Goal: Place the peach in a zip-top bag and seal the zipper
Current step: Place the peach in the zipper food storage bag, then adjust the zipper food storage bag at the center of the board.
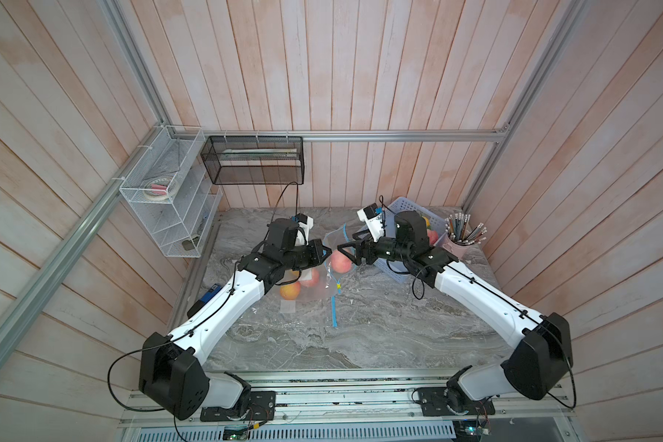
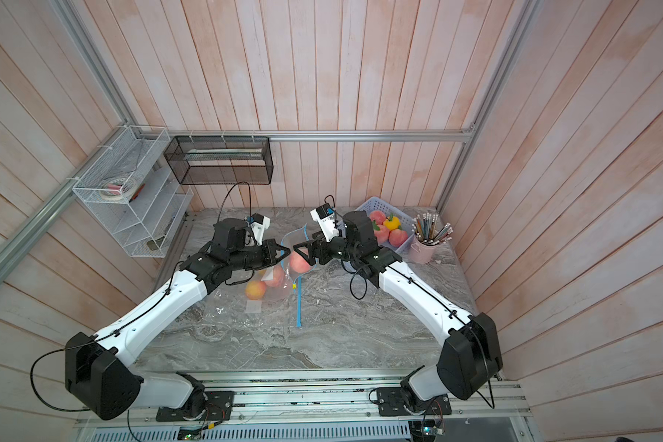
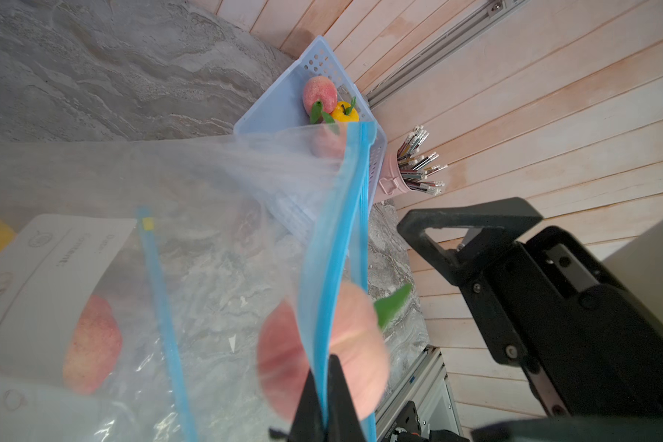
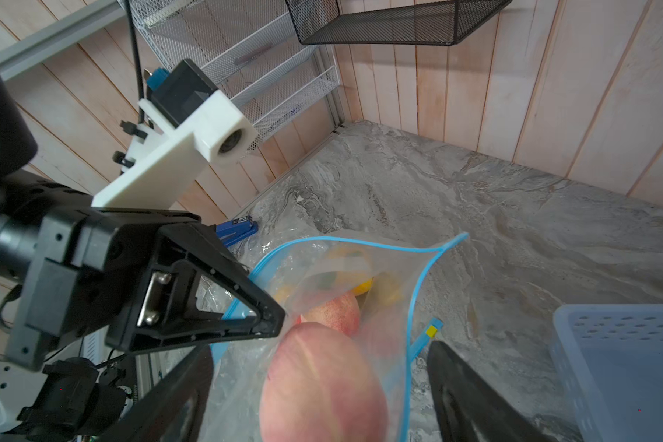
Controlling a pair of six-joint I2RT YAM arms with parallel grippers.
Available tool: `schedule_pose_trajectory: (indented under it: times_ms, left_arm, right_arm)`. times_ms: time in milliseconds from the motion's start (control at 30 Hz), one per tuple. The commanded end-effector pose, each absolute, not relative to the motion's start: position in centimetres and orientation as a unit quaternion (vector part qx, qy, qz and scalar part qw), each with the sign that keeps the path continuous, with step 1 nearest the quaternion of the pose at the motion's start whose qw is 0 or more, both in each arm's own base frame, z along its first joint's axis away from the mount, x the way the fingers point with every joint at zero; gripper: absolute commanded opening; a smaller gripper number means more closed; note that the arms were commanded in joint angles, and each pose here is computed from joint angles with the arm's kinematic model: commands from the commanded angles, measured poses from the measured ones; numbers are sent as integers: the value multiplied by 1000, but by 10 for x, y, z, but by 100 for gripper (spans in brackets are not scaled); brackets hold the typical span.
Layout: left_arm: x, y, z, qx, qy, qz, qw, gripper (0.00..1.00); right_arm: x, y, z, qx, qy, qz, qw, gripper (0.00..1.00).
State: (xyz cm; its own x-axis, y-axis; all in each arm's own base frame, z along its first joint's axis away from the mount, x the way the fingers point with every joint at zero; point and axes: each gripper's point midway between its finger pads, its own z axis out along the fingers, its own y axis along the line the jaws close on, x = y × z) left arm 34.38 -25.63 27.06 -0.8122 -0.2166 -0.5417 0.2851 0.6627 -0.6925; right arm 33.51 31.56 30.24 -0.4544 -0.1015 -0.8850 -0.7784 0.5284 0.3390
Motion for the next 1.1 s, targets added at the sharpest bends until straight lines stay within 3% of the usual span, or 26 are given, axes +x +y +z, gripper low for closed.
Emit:
schedule_pose_trajectory:
  times_ms: [0, 300, 533, 733, 1067]
  left_arm:
    - [343, -250, 291, 38, 856, -392, 337, 0]
    - [342, -235, 322, 107, 858, -323, 385, 0]
    - [339, -224, 367, 222, 842, -240, 429, 0]
    - [334, -241, 383, 340, 802, -232, 433, 0]
    - [323, -273, 372, 523, 705, -240, 415, 0]
  right_arm:
    - [339, 301, 337, -264, 749, 375, 479, 90]
    - [369, 237, 347, -179, 762, 320, 534, 90]
    - [374, 196, 348, -221, 743, 287, 563, 86]
    - [360, 203, 360, -313, 687, 268, 599, 86]
    - [343, 227, 348, -387, 647, 320, 573, 90]
